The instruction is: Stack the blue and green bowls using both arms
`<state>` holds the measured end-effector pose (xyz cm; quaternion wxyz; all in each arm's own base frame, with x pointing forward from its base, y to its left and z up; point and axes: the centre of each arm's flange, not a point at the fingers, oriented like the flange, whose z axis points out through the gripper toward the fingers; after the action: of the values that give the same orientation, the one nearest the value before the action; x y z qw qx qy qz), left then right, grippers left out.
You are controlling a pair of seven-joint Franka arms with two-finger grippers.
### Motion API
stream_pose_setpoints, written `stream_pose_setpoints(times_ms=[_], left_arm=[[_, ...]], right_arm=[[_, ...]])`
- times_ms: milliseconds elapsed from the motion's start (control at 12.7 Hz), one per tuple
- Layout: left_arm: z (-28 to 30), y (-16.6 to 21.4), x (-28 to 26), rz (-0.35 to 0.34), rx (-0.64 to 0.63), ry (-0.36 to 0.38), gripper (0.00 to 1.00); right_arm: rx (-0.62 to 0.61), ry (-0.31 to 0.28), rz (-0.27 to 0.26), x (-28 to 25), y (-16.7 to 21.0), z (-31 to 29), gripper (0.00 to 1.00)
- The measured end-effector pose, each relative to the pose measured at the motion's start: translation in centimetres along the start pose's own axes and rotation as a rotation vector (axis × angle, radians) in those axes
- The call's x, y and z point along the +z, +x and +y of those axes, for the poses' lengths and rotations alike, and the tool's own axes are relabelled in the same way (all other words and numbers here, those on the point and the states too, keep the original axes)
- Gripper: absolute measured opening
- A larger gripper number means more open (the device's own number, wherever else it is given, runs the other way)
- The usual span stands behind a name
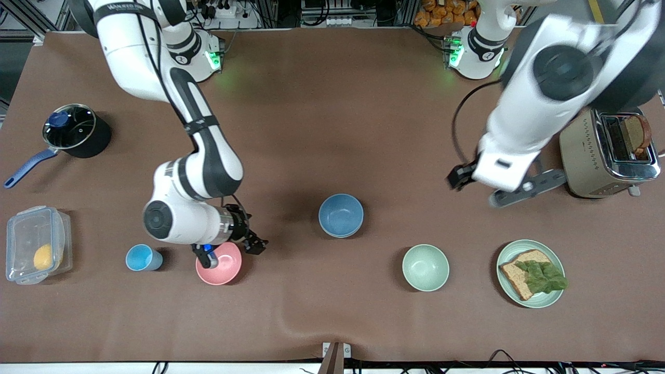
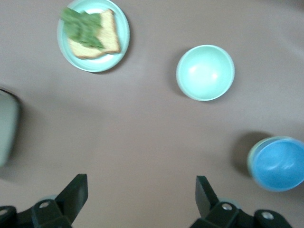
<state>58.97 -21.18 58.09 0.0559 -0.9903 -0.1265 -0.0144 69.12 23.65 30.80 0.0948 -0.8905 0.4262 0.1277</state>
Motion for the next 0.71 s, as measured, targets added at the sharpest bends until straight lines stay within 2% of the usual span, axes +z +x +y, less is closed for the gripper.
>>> stream_pose_setpoints(times_ms=[237, 474, 711], left_arm=[[-6.1, -0.2, -4.4, 0.000, 0.097, -0.042, 1.00], [-10.9, 1.2, -4.8, 0.001, 0.209, -0.042, 1.00], [-13.4, 1.1, -4.9, -0.050, 0.268, -0.062, 1.00]], right_arm=[[-0.175, -0.039, 0.012, -6.5, 3.4, 3.5, 1.00], [-0.355, -0.109, 0.032, -11.5, 6.2, 7.8, 1.00], [-0.530, -0.184, 0.087, -16.4, 6.9, 11.8, 1.00]])
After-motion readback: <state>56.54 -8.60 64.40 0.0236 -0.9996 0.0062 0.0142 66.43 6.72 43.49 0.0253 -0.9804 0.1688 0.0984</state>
